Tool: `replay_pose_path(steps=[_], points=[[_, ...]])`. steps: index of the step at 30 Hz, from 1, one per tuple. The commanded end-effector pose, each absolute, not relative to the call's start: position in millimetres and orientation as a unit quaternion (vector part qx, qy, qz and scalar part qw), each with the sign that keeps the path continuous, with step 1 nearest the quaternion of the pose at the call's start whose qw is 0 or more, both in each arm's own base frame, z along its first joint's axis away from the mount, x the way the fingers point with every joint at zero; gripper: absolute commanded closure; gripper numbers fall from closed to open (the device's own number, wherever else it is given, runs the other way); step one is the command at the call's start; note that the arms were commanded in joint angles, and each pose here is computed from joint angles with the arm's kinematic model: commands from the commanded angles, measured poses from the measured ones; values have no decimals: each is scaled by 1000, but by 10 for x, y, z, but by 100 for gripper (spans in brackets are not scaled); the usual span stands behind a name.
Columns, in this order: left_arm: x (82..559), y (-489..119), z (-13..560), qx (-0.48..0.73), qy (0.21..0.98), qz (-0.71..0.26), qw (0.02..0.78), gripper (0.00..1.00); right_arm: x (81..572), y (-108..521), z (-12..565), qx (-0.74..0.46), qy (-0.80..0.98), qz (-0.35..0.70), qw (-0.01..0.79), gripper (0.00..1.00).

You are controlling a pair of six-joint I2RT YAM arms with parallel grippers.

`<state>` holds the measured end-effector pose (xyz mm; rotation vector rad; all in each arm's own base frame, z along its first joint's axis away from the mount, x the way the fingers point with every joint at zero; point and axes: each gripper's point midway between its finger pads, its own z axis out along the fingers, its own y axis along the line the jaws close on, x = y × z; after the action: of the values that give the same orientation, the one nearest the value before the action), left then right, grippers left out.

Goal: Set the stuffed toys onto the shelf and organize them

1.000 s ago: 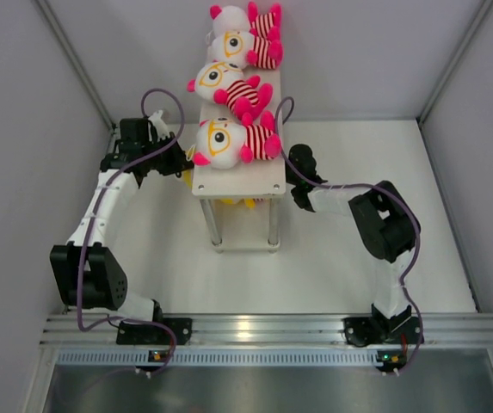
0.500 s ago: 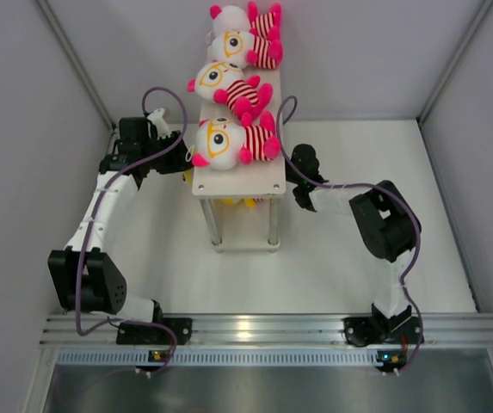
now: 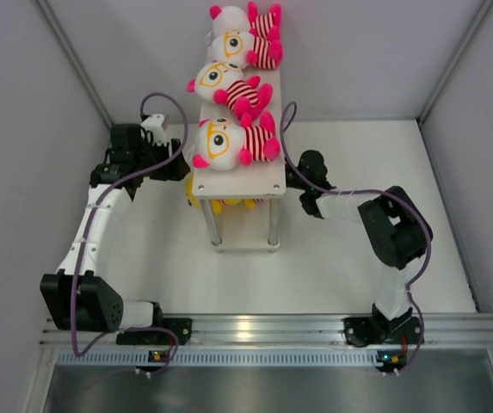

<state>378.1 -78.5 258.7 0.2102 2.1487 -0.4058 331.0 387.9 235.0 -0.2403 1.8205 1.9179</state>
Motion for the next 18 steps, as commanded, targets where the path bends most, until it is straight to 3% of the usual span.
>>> replay_pose_path(steps=[1, 18], points=[[3639, -719, 2367, 106, 885, -147, 429, 32, 3137, 3773, 2734, -139, 626, 716, 277, 100], [3511, -699, 2086, 116, 897, -148, 401, 34, 2921, 3518, 2118, -138, 718, 637, 243, 100]])
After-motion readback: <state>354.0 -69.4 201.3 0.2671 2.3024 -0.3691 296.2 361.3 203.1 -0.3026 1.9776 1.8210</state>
